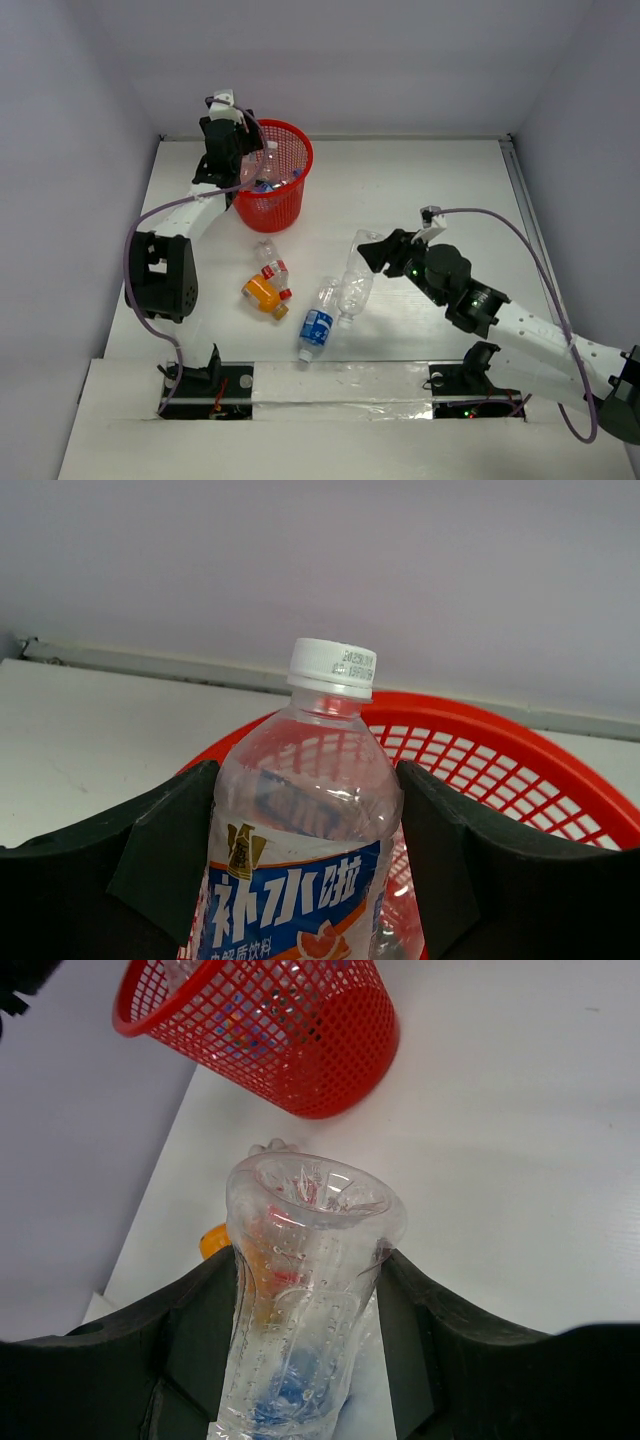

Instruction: Put the plastic bottles in the bin

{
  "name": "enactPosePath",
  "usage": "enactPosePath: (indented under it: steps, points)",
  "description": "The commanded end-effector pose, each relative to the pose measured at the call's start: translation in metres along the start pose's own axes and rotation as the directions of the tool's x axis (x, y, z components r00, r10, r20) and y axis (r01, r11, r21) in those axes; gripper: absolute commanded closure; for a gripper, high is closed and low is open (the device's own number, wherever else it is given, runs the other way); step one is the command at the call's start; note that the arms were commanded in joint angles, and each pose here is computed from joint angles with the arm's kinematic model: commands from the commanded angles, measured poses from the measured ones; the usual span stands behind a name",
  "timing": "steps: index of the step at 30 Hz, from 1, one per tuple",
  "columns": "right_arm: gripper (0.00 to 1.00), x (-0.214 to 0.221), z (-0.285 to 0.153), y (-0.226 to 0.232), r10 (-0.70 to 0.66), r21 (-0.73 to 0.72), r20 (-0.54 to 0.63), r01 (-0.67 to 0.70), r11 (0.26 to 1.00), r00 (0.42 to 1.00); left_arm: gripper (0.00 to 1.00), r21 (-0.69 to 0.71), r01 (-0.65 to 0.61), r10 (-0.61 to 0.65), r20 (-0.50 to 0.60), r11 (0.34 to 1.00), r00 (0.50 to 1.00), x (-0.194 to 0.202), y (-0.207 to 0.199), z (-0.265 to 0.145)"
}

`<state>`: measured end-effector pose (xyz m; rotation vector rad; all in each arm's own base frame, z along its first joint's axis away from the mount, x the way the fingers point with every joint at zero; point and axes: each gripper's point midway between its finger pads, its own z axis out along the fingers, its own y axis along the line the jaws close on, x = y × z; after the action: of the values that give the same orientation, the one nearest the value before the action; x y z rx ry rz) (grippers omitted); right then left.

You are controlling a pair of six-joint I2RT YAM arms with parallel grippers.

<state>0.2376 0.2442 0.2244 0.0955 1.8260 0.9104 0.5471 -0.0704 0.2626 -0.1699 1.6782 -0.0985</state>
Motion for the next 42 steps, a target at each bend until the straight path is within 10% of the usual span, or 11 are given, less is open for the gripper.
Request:
enactPosePath:
  steps: [1,8,20,29,42]
  points:
    - [0.54,-0.038,-0.002,0.025,-0.015,-0.03,0.088,0.018,0.999,0.996,0.35,0.007,-0.015,0.014,0.076,1.0,0.997,-0.02,-0.001,-0.003]
    - [0.54,-0.085,0.01,0.068,-0.032,-0.084,0.179,0.048,0.995,0.983,0.14,0.062,0.038,-0.045,0.126,0.997,0.991,-0.052,-0.012,-0.022]
    - [0.54,-0.171,0.049,0.123,-0.173,-0.036,0.397,0.204,0.978,0.901,0.22,0.348,0.242,-0.336,0.239,0.906,0.911,-0.144,-0.05,-0.119]
    - [0.54,-0.223,0.125,0.165,-0.362,0.129,0.489,0.345,0.93,0.794,0.32,0.469,0.382,-0.475,0.095,0.796,0.875,-0.118,-0.051,-0.225]
    - [0.54,-0.22,0.243,0.154,-0.664,0.397,0.397,0.533,0.747,0.634,0.32,0.392,0.289,-0.389,0.203,0.873,0.899,-0.071,-0.003,-0.31]
